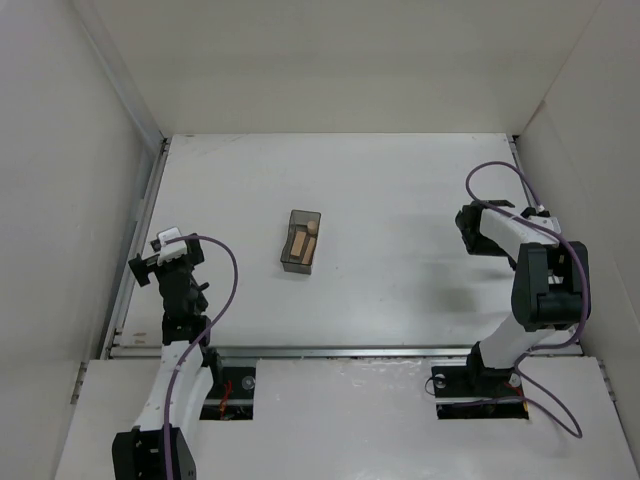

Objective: Build the wood block tower

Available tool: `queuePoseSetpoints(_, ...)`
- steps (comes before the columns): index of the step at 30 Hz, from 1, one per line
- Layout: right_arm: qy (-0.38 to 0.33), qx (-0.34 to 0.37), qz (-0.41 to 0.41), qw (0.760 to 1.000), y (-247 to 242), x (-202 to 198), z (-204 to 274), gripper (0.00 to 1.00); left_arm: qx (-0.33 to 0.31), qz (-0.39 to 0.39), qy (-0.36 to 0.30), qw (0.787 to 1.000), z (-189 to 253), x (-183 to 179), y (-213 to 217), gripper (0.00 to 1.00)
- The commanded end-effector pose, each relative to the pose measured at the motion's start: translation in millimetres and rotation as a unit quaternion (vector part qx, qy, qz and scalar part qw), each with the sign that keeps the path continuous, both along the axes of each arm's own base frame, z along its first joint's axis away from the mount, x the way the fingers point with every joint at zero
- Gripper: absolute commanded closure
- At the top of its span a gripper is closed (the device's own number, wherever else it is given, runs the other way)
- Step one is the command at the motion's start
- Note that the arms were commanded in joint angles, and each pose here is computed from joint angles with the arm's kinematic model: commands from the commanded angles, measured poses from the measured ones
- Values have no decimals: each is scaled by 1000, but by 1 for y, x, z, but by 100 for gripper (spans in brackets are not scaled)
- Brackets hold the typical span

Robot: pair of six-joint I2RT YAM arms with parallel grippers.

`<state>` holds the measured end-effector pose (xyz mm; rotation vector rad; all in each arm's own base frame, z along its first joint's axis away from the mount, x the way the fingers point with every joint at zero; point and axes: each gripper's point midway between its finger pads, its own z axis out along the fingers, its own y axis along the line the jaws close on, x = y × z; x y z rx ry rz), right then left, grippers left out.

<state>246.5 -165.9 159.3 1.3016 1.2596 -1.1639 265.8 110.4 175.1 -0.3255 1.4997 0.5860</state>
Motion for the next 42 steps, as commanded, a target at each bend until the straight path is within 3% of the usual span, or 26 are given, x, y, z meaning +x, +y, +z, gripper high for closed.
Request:
queuePoseSetpoints(1,3,-63,21,998,-8,9,29,0,4,0,-40,999,24,2,-1,0)
queuePoseSetpoints(6,-1,-63,21,998,-8,11,31,0,4,-4,-31,999,26,8,0,0)
queuePoseSetpoints(9,12,-63,21,998,-8,11,29,0,7,9,6,1000,22,14,4,0)
queuePoseSetpoints(10,9,-63,20,998,-7,19,41,0,15,5,-18,1000,60,22,4,0)
queuePoseSetpoints(11,24,-63,24,997,-5,25,57,0,14,-3,6,1000,67,33,3,0)
queuePoseSetpoints(12,83,-57,29,994,-2,30,69,0,15,-44,24,999,80,48,-9,0)
queuePoseSetpoints(13,94,-59,46,993,8,44,84,0,10,-68,39,997,120,58,-16,0)
queuePoseSetpoints(14,64,-59,55,995,16,65,120,0,4,-97,86,992,114,80,-24,0)
queuePoseSetpoints(15,126,-23,75,989,28,80,119,0,5,-181,114,977,120,99,-50,0)
queuePoseSetpoints(16,134,5,98,986,40,96,127,0,-10,-232,194,953,100,99,-67,0)
queuePoseSetpoints(17,98,32,142,984,64,121,155,0,-2,-277,174,945,150,112,-82,0)
queuePoseSetpoints(18,124,54,180,974,81,141,148,0,-25,-327,231,916,124,132,-108,0)
queuePoseSetpoints(19,166,98,298,935,116,179,140,0,-29,-382,260,886,121,136,-133,2)
queuePoseSetpoints(20,188,123,393,892,154,200,128,0,-41,-401,294,866,135,132,-149,5)
queuePoseSetpoints(21,175,167,510,825,202,217,124,0,-68,-419,386,819,89,131,-173,17)
queuePoseSetpoints(22,178,185,543,800,222,214,118,0,-65,-433,386,812,90,145,-186,22)
queuePoseSetpoints(23,155,188,572,783,241,218,122,0,-82,-434,429,788,74,135,-194,27)
queuePoseSetpoints(24,169,195,597,759,266,209,104,0,-94,-433,440,781,70,138,-202,29)
queuePoseSetpoints(26,137,188,631,740,288,202,112,0,-114,-459,477,741,39,130,-227,33)
queuePoseSetpoints(27,156,193,641,726,300,191,96,0,-121,-458,494,729,20,123,-232,33)
queuePoseSetpoints(32,180,212,678,681,334,161,71,0,-115,-449,523,715,-24,103,-252,36)
queuePoseSetpoints(38,206,226,679,668,360,139,40,0,-151,-451,549,688,-57,80,-260,46)
queuePoseSetpoints(42,240,215,663,675,365,127,22,0,-164,-468,551,672,-62,63,-272,49)
